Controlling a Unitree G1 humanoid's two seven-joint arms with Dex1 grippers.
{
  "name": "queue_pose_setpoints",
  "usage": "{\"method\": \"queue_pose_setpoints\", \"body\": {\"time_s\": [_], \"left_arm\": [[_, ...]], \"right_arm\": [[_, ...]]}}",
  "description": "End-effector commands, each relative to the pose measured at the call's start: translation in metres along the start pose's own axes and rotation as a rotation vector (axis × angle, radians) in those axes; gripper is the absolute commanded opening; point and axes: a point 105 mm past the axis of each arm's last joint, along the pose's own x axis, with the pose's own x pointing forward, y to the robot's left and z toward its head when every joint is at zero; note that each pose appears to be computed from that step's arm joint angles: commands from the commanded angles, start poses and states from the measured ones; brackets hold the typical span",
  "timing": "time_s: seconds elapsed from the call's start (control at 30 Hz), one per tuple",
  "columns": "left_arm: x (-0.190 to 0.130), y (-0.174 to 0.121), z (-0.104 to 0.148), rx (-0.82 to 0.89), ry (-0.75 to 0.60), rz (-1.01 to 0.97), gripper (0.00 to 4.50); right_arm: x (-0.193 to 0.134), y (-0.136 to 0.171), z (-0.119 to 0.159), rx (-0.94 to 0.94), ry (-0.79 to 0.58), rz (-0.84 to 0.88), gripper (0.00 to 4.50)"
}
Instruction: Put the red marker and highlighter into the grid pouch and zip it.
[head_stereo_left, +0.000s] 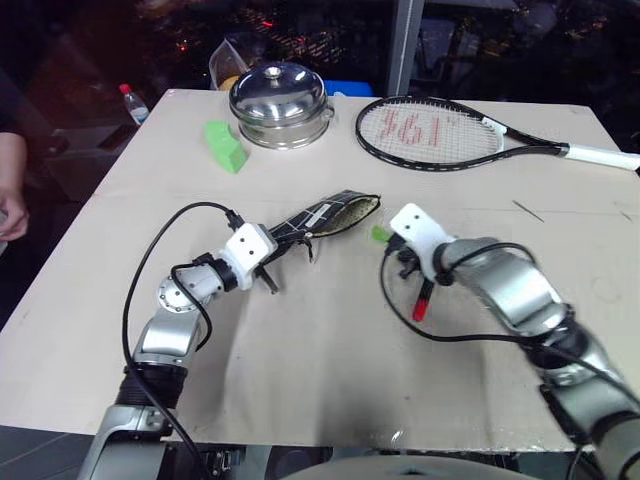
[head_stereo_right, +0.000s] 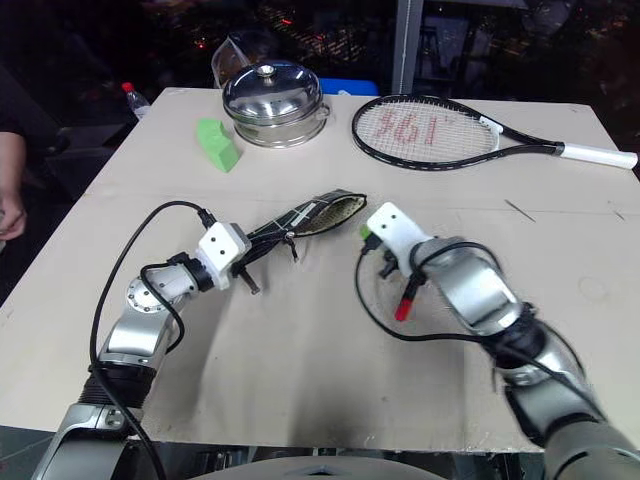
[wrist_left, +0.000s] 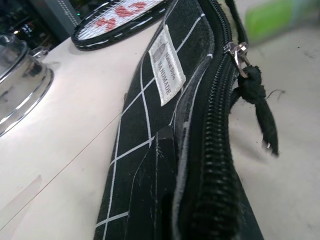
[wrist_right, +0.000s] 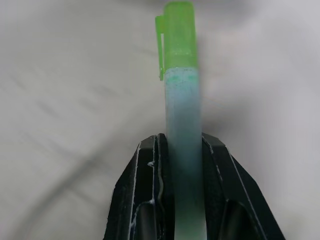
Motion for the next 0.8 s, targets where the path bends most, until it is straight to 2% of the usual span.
{"method": "queue_pose_setpoints", "body": {"time_s": [0.03, 0.27, 0.47, 0.63, 0.67, 0.7, 0.8], "left_arm": [[0.000, 0.002, 0.011, 0.040, -0.048, -0.026, 0.00], [0.005, -0.011, 0.020, 0.046, -0.096, -0.070, 0.00], [0.007, -0.029, 0.040, 0.121, -0.164, -0.172, 0.00], [0.014, -0.044, 0.050, 0.151, -0.196, -0.226, 0.00], [0.015, -0.045, 0.052, 0.145, -0.203, -0.225, 0.00], [0.016, -0.045, 0.053, 0.127, -0.202, -0.219, 0.00], [0.014, -0.041, 0.048, 0.094, -0.169, -0.203, 0.00]], "right_arm": [[-0.022, -0.002, 0.033, -0.229, -0.121, 0.001, 0.19], [-0.023, 0.001, 0.051, -0.467, -0.161, 0.003, 0.19], [0.002, 0.007, 0.060, -0.677, -0.154, -0.009, 0.19], [0.022, 0.022, 0.079, -0.916, -0.238, 0.016, 0.19], [0.024, 0.024, 0.081, -0.945, -0.257, 0.024, 1.28], [0.025, 0.024, 0.080, -0.948, -0.267, 0.036, 1.58], [0.019, 0.014, 0.076, -0.951, -0.290, 0.029, 3.09]]}}
